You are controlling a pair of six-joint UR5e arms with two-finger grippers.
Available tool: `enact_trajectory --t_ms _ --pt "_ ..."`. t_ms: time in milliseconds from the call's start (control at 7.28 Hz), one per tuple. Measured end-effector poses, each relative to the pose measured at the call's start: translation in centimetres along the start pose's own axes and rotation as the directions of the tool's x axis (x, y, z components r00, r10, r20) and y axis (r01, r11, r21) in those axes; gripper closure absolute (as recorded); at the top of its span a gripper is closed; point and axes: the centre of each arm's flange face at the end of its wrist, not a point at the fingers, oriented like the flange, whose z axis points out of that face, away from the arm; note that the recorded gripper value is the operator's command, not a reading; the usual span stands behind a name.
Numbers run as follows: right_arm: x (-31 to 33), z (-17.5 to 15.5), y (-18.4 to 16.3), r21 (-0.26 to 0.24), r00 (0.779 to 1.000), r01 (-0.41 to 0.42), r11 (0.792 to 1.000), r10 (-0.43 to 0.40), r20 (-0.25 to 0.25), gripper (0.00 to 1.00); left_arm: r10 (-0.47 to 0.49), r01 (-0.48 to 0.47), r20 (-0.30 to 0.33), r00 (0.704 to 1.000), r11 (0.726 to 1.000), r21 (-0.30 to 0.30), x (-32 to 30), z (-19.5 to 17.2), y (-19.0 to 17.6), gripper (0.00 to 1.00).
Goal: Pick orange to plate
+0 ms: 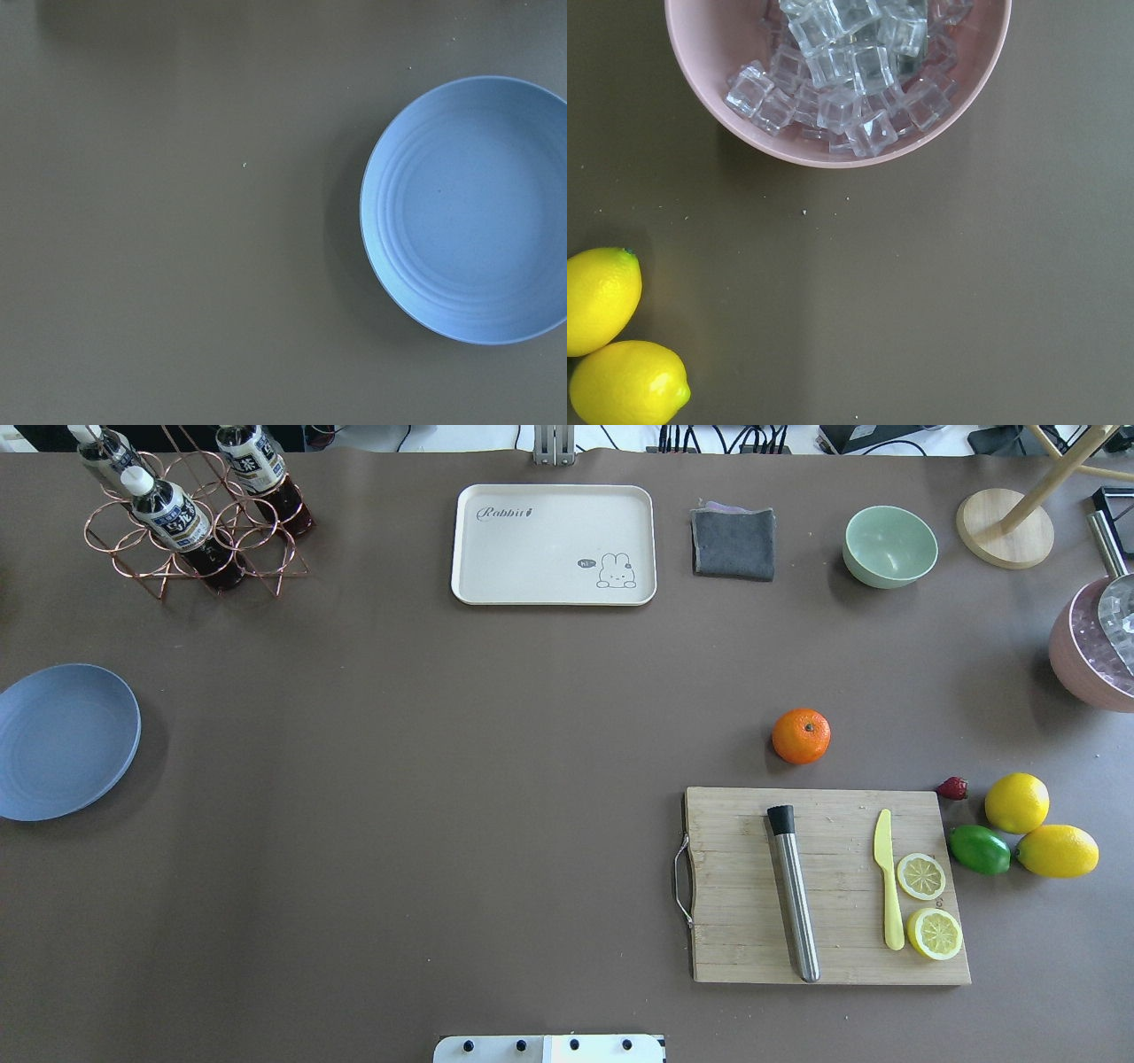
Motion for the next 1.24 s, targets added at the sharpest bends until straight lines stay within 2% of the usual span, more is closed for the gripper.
enact_trajectory --t_ms 824,962,1237 --pt "0.0 0.0 0.0 -0.001 1.0 -0.002 1.0 0.002 0.003 0.0 0.016 -0.016 -0.002 1.0 1.0 0.015 0.4 -0.3 0.0 0.03" --pt "-0.3 -0.1 -0.2 0.003 1.0 0.004 1.0 -0.004 0.011 0.0 0.023 -0.023 -0.001 1.0 1.0 0.019 0.1 0.0 -0.1 0.03" --pt "-1.6 -0.2 -0.8 0.011 0.998 0.025 1.0 -0.026 0.061 0.0 0.056 -0.056 -0.002 0.998 0.998 0.028 -1.4 2.2 -1.9 0.03"
